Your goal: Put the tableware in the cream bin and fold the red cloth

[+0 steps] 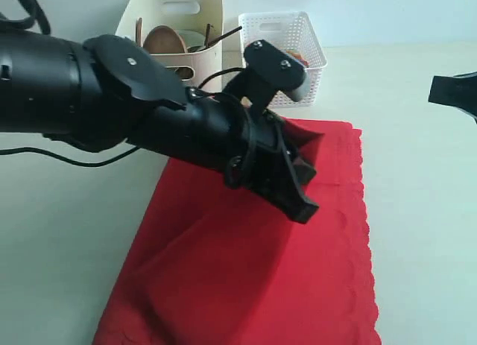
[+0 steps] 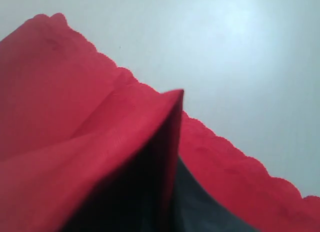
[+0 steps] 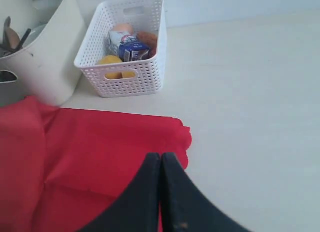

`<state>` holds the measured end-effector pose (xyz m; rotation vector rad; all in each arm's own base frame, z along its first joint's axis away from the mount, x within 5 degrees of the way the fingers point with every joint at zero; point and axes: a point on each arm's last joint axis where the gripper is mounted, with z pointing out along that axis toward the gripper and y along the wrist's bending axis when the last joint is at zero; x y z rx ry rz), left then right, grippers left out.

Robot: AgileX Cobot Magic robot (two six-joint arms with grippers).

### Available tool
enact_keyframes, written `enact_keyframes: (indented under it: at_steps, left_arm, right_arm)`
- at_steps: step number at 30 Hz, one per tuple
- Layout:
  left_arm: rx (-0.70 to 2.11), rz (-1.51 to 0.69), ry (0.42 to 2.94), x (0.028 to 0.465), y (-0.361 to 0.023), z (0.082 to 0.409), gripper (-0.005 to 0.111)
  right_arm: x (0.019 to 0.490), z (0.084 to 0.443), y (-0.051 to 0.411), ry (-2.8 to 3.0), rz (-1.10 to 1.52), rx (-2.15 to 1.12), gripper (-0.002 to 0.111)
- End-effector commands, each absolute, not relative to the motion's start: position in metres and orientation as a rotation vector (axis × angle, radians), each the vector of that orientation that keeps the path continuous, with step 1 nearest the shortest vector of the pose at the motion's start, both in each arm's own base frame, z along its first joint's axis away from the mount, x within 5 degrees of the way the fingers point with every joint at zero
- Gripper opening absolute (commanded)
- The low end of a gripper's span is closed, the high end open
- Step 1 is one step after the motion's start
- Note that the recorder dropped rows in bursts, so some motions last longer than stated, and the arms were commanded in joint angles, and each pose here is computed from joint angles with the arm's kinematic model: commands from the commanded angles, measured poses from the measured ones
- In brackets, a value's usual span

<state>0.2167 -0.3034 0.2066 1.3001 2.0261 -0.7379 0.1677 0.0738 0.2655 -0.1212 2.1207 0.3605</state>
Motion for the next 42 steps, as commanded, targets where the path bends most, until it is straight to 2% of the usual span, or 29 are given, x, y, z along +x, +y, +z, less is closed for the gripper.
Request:
enact_keyframes:
  at_steps: [1, 6, 11, 18, 20, 21, 22, 23, 24, 26, 30, 37, 42]
  left_arm:
    - [1.294, -0.746, 1.987, 0.218, -0.33, 0.208, 0.028]
    - [1.316, -0.76, 1.956, 0.222, -0.345, 0.208, 0.106]
    - [1.339, -0.742, 1.909, 0.225, -0.341, 0.221, 0.104]
    - [1.355, -0.681, 1.843, 0.244, -0.311, 0.25, 0.103]
    - [1.368, -0.713, 1.857, 0.251, -0.292, 0.26, 0.092]
    - [1.372, -0.734, 1.897, 0.256, -0.275, 0.261, 0.071]
    - [1.342, -0.746, 1.973, 0.264, -0.255, 0.255, 0.044]
    - [1.319, -0.732, 2.021, 0.268, -0.244, 0.248, 0.027]
    - [1.287, -0.69, 2.097, 0.272, -0.227, 0.231, 0.001]
    - [1.226, -0.626, 2.211, 0.266, -0.205, 0.199, 0.002]
    - [1.316, -0.558, 2.244, 0.236, -0.204, 0.158, 0.001]
    - [1.433, -0.572, 2.297, 0.217, -0.225, 0.122, 0.001]
    - [1.566, -0.706, 2.29, 0.192, -0.244, 0.108, 0.001]
  right_arm:
    - [0.168, 0.263, 0.072, 2.131, 0.334, -0.131, 0.0]
    - [0.168, 0.263, 0.07, 2.118, 0.268, -0.195, 0.0]
    - [0.168, 0.262, 0.068, 2.136, 0.231, -0.195, 0.0]
    - [0.169, 0.262, 0.066, 2.131, 0.232, -0.16, 0.0]
    - [0.169, 0.262, 0.067, 2.132, 0.235, -0.157, 0.0]
    - [0.169, 0.263, 0.067, 2.127, 0.244, -0.157, 0.0]
    - [0.17, 0.263, 0.07, 2.119, 0.272, -0.157, 0.0]
    - [0.172, 0.262, 0.072, 2.117, 0.298, -0.15, 0.0]
    - [0.176, 0.26, 0.077, 2.112, 0.343, -0.143, 0.0]
    - [0.185, 0.251, 0.085, 2.132, 0.392, -0.134, 0.0]
    - [0.209, 0.218, 0.105, 2.189, 0.468, -0.185, 0.0]
    - [0.228, 0.16, 0.12, 2.356, 0.48, -0.215, 0.0]
    - [0.229, 0.157, 0.12, 2.365, 0.466, -0.242, 0.0]
